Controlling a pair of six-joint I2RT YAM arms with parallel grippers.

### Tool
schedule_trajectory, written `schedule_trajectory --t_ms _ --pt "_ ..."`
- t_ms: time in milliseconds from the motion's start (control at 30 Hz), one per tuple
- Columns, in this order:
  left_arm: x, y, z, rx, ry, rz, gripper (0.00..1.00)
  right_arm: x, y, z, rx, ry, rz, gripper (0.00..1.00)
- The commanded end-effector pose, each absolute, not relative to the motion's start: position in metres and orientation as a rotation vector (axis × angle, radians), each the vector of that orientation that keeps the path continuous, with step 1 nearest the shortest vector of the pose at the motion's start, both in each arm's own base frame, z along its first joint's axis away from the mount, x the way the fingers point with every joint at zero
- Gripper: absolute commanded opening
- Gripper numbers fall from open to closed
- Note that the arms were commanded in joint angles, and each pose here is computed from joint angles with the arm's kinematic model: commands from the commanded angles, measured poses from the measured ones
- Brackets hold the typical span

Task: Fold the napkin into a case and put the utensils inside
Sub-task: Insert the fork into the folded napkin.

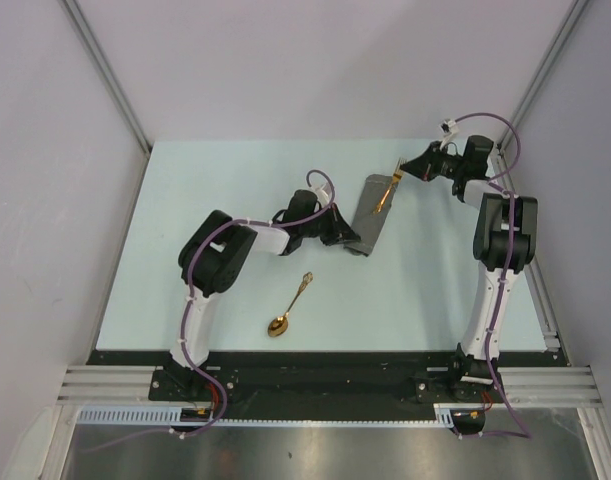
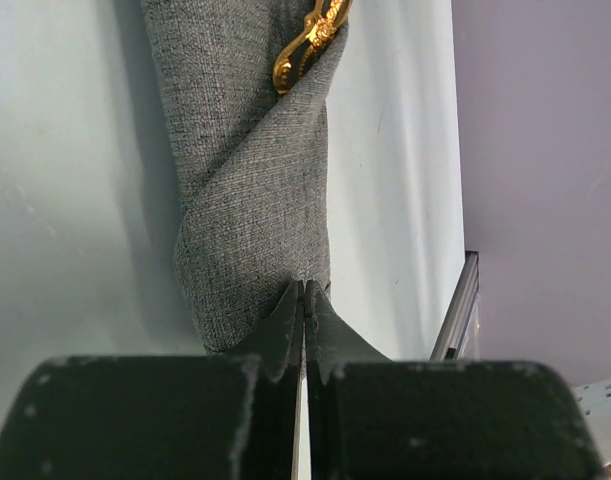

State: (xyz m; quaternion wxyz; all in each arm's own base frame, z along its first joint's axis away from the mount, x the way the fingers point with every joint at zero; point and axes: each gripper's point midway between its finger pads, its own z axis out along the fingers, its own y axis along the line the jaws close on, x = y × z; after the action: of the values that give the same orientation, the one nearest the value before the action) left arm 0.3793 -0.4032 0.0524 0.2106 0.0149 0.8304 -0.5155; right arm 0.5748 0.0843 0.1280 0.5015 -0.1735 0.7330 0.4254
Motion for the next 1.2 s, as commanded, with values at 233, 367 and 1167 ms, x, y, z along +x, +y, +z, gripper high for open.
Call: schedule_trajectory --t_ms 233,367,1167 --pt "0.38 -0.403 0.053 0.032 2.287 -1.452 0.0 0.571 0.102 0.123 -0.452 1.823 1.128 0.0" --pt "0.38 -0.405 0.056 0.033 2.278 -1.465 0.0 0.569 0.107 0.118 -0.429 1.878 1.158 0.0" --pt "0.381 -0.406 0.064 0.03 2.255 -1.48 0.0 0.525 0.155 0.078 -0.379 2.101 1.321 0.01"
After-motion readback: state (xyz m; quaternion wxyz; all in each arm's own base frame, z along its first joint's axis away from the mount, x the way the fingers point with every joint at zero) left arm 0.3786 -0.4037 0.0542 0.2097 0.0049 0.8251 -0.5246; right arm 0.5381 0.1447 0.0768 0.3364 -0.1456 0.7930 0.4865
